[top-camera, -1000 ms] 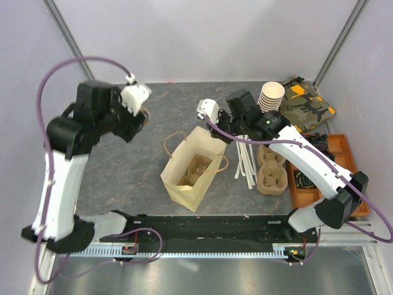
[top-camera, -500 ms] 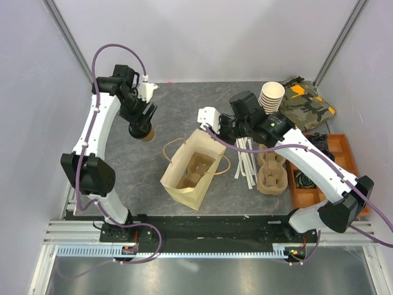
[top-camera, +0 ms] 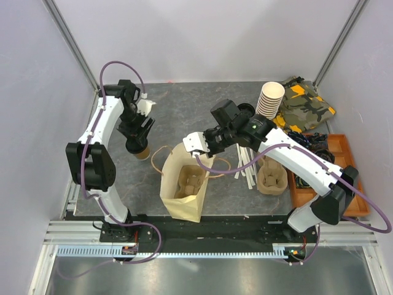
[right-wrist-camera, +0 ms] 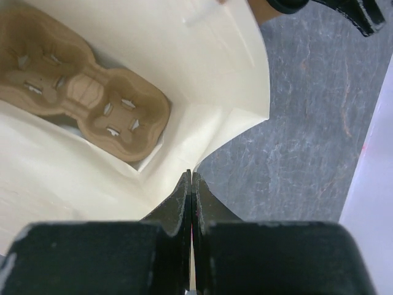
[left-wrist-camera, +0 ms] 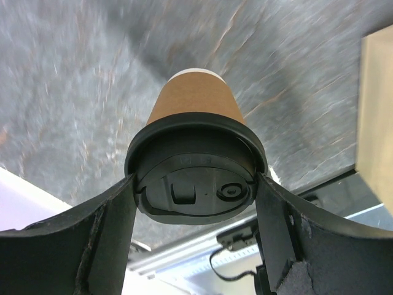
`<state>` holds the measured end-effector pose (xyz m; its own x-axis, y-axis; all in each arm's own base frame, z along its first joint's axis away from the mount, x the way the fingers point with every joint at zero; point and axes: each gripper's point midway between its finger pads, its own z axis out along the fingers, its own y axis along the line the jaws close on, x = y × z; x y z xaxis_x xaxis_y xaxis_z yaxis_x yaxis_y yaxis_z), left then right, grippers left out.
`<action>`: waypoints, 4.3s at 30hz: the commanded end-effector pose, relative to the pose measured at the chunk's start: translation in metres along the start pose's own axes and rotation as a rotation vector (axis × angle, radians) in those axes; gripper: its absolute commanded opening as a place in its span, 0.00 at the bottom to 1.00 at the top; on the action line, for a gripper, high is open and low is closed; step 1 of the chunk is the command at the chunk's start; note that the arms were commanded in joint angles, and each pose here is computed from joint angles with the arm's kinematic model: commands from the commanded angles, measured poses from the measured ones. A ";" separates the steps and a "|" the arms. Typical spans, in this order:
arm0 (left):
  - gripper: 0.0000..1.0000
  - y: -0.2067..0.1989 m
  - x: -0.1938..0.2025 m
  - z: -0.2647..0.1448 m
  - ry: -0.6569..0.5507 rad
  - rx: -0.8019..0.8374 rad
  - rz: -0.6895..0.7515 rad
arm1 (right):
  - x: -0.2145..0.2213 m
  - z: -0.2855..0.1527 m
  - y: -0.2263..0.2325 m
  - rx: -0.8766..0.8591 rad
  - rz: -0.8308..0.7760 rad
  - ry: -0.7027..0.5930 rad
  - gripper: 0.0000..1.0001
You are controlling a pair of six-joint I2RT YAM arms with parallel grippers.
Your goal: Pack the takeout coffee
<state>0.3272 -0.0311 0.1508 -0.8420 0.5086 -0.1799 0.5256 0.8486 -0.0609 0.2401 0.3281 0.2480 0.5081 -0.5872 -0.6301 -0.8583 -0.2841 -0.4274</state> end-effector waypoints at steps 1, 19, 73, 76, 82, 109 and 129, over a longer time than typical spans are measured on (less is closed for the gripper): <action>0.38 0.018 0.018 0.012 0.041 -0.048 -0.021 | -0.001 -0.002 0.011 -0.082 -0.133 -0.004 0.00; 0.67 0.024 0.027 0.020 0.028 -0.078 -0.026 | -0.009 -0.003 -0.004 -0.052 -0.073 -0.006 0.00; 0.87 0.013 0.030 0.020 -0.343 -0.142 -0.227 | -0.007 -0.013 -0.008 0.070 0.117 0.004 0.00; 0.86 0.014 0.032 0.024 -0.340 -0.146 -0.222 | -0.007 -0.012 -0.008 0.070 0.114 0.004 0.00; 0.82 0.015 0.031 0.028 -0.342 -0.145 -0.219 | -0.007 -0.012 -0.011 0.074 0.120 0.004 0.00; 0.57 0.007 0.021 -0.011 -0.434 -0.152 -0.166 | -0.017 -0.031 -0.030 0.155 0.066 0.004 0.00; 0.51 -0.019 -0.030 -0.151 -0.759 -0.135 -0.073 | -0.051 -0.043 -0.013 0.142 -0.106 -0.063 0.00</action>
<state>0.3322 -0.0270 0.2428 -0.6531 0.2707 -0.7072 0.3719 0.9282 0.0119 0.2275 0.3263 0.2967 0.5634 -0.5567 -0.6105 -0.8120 -0.2367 -0.5335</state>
